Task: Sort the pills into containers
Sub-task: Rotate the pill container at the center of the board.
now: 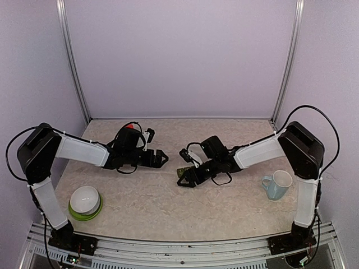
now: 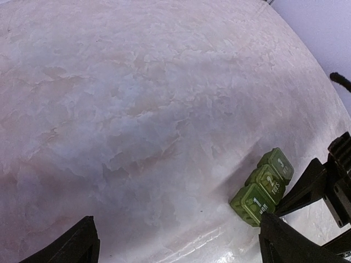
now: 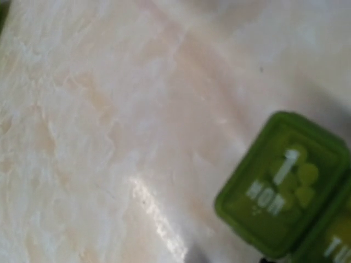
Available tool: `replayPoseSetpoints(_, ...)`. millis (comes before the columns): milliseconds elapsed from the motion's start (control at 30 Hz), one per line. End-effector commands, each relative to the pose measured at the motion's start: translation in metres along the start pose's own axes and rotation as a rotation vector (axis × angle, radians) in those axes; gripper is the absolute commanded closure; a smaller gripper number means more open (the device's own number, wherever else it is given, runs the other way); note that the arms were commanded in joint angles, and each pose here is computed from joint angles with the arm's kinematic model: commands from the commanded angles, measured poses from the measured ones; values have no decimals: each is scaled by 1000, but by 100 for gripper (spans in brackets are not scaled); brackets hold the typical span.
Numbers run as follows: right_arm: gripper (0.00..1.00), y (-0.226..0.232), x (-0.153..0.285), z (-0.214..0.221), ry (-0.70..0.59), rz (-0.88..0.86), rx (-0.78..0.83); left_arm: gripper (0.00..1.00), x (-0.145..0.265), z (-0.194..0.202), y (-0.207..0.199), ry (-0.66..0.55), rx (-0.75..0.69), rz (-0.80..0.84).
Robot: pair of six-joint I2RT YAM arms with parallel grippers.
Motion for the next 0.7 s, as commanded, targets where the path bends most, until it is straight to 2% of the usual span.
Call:
replayPoseSetpoints(0, 36, 11, 1, -6, 29, 38, 119, 1, 11, -10, 1, -63, -15, -17)
replayPoseSetpoints(167, 33, 33, 19, -13, 67, 7, 288, 1, 14, -10, 3, -79, -18, -21)
replayPoseSetpoints(267, 27, 44, 36, -20, 58, 23, 400, 1, 17, -9, 5, -85, -24, -26)
replayPoseSetpoints(433, 12, 48, 54, -41, -40, 135, 560, 1, 24, -8, 8, -112, -22, -30)
replayPoseSetpoints(567, 8, 29, 47, -54, -46, 303, 685, 1, 24, -5, 12, -110, -20, -38)
replayPoseSetpoints(667, 7, 15, 37, -53, 13, 375, 770, 1, 25, -4, 13, -111, -24, -39)
Point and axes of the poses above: each gripper's point midway between its finger pads, its own x axis back along the fingers, its own y axis along the line the jaws close on, z = x × y, the point moved 7 cm from there along x, back along the fingers, and after that the axes turned 7 degrees about -x, right-handed, at the moved point
